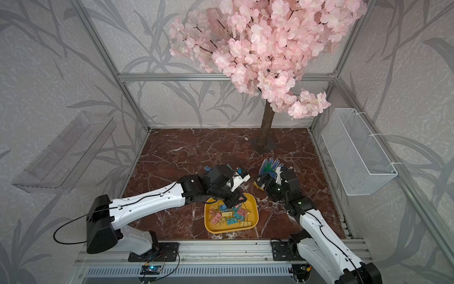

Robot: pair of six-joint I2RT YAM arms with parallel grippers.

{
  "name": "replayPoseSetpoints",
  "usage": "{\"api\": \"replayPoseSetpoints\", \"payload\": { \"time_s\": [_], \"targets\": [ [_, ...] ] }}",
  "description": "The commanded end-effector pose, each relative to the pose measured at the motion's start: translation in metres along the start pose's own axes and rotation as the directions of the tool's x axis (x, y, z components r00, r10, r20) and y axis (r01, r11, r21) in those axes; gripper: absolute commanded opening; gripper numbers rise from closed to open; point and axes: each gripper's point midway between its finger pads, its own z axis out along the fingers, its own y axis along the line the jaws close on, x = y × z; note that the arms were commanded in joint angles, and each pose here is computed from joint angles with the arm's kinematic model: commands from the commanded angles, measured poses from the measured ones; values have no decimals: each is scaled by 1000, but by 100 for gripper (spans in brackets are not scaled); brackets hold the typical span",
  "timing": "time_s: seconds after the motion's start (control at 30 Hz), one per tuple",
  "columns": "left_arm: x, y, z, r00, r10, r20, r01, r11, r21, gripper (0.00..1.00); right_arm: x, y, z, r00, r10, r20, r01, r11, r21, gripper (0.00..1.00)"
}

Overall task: Put the binder clips in the storage box
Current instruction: Place the binder clip in the storage box.

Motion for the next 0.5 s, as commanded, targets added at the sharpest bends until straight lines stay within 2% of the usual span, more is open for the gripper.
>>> {"api": "replayPoseSetpoints", "payload": {
  "time_s": [0.0, 0.17, 0.23, 0.3, 0.37, 0.47],
  "targets": [
    [9, 12, 13, 998, -62, 29, 63, 997, -37, 30, -8, 24, -4, 1000, -24, 11, 25, 997, -74, 99],
    [24, 38, 31, 993, -110, 38, 114, 986, -123, 30, -4, 26, -6, 999, -40, -6, 39, 996, -75, 99],
    [27, 40, 39, 991, -125, 42, 129, 985, -111, 31, -3, 26, -9, 999, -52, -8, 51, 996, -70, 99],
    [32, 43, 47, 990, -138, 21, 140, 985, -102, 35, -3, 28, -12, 998, -61, -4, 60, 996, -68, 99],
    [38, 52, 52, 988, -155, 3, 154, 977, -144, 43, -4, 32, -15, 997, -78, -1, 78, 994, -71, 99],
    [27, 63, 40, 986, -159, 58, 167, 966, -196, 49, -6, 38, -16, 993, -117, -2, 117, 991, -70, 99]
  ]
}}
